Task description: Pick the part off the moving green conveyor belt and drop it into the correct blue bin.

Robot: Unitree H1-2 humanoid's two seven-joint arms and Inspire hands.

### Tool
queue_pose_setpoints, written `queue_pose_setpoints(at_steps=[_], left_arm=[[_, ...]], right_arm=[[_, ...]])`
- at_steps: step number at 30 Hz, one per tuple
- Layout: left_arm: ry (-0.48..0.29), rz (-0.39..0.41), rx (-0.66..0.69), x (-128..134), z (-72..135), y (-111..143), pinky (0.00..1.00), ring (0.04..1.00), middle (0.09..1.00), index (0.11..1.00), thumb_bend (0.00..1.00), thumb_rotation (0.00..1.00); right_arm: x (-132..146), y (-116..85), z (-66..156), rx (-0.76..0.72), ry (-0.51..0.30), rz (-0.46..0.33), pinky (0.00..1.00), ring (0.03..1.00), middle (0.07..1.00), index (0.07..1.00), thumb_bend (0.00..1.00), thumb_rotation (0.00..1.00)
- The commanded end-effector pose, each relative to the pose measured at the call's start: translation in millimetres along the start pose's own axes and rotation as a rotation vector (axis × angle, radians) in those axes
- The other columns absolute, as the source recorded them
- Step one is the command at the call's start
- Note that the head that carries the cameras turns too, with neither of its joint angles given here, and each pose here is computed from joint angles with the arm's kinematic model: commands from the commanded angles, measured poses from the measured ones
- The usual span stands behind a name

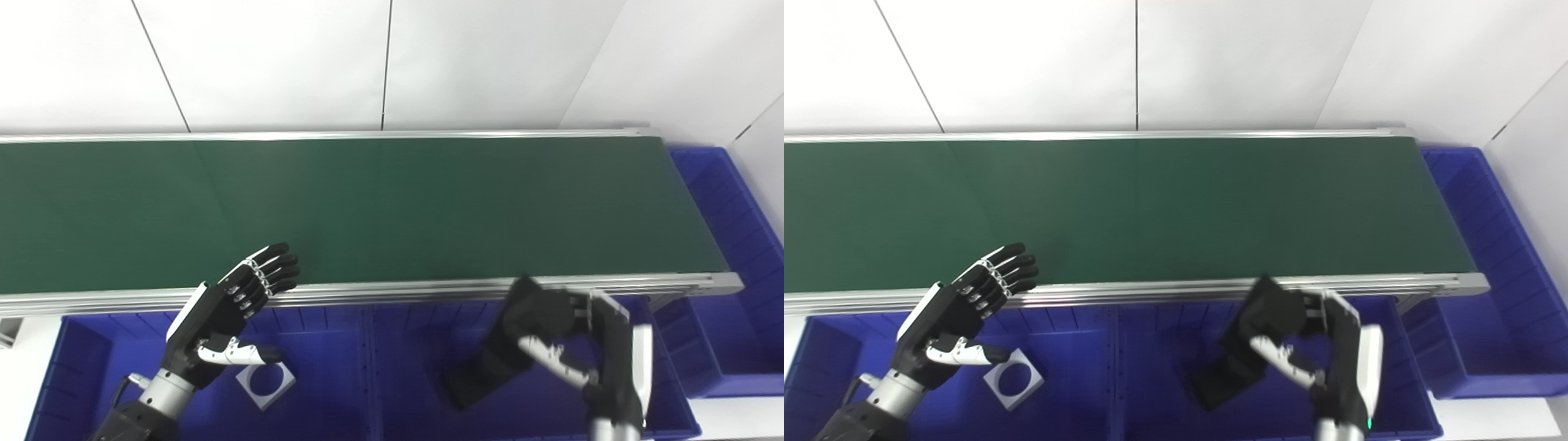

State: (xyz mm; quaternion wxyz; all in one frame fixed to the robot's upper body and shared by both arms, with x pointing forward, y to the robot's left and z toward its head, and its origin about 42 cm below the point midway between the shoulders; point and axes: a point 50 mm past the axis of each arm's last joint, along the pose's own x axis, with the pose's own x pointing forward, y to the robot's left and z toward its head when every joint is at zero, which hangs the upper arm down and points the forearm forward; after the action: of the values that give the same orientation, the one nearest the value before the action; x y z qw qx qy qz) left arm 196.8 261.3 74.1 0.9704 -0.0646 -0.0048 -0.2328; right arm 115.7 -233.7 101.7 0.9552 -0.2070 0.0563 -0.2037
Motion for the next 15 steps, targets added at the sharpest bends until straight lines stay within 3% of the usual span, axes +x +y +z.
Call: queue_pose_setpoints(at_steps=[1,15], left_arm=[[-0.042,-0.012,0.015,1,12,5,0.83,0.838,0.846,0.860,1.00,0.16],[-0.035,-0.007,0.017,-4,14,15,0.81,0.827,0.840,0.852,1.00,0.16]], right_arm=[[-2,-2,3,0.043,-0.063,-0.053,0.37,0.421,0.490,0.515,0.52,0.00],[-11,-5,-64,0.017,0.144,-0.163,0.38,0.428,0.481,0.516,0.52,0.00]])
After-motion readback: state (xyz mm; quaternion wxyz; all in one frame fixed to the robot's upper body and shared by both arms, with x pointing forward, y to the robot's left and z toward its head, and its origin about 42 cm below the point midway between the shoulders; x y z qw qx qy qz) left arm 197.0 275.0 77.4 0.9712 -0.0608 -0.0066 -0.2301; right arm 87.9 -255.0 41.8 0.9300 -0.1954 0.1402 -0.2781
